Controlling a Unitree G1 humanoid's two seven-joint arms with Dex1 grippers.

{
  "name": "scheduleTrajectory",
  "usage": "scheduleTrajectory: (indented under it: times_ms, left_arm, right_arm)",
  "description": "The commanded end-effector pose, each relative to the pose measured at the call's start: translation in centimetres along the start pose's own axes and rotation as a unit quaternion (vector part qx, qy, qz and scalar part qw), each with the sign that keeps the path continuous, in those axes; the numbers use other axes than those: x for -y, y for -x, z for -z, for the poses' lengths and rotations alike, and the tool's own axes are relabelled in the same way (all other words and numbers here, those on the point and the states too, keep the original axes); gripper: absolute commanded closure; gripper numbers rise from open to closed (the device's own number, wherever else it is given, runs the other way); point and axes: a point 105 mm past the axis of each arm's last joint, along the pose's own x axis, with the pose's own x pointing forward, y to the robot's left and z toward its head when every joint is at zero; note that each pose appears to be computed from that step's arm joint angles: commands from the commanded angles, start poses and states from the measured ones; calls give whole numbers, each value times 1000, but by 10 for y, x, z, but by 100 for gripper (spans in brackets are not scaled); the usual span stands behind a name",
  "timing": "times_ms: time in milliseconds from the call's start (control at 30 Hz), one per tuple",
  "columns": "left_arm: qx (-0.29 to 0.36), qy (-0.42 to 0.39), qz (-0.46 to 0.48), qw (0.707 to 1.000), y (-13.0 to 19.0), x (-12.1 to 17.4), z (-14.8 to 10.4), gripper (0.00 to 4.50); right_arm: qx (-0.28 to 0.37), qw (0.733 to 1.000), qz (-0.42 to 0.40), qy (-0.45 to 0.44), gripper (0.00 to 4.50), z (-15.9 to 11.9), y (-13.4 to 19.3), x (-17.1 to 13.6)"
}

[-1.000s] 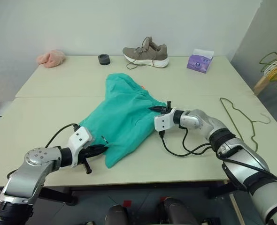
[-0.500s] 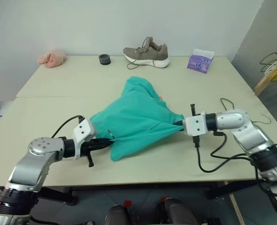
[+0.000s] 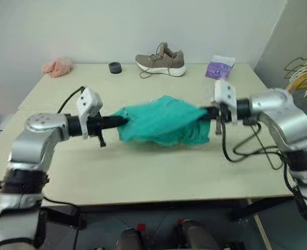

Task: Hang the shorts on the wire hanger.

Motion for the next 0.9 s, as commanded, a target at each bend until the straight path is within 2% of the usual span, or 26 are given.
scheduleTrajectory:
  times_ms: [33,100,167,300,333,400,467,567,667,733,800,900]
  left_arm:
    - [19,-68,-117,991,-8,-49,-32,450]
    - [44,-107,-199,973,-6,-82,-67,450]
    - [63,-144,-256,954,2,-102,-96,450]
    - [131,-263,-388,873,53,-128,-185,450]
    - [137,-299,-403,854,64,-127,-200,450]
    - [128,-371,-415,821,78,-122,-214,450]
    - [101,-441,-411,792,88,-115,-215,450]
    - [39,-444,-369,816,85,-115,-170,450]
    - [-49,-396,-319,860,84,-112,-92,450]
    - [-96,-345,-270,894,83,-99,-42,450]
    - [-121,-286,-215,926,80,-77,-5,450]
    - [-161,-173,-101,966,76,-23,54,450]
  right_arm:
    - [-45,983,121,131,449,-11,-11,59]
    - [-52,952,201,224,449,-44,-18,92]
    - [-36,918,264,294,449,-80,-16,112]
    - [73,810,403,420,449,-177,19,131]
    - [94,789,418,440,449,-190,27,130]
    - [126,764,428,467,449,-201,36,124]
    - [158,760,404,484,449,-194,34,111]
    - [154,809,317,470,449,-142,3,83]
    - [121,876,222,411,449,-60,-31,39]
    - [105,906,158,379,449,-21,-44,1]
    - [101,922,117,354,449,-4,-48,-27]
    - [78,943,22,323,449,19,-48,-77]
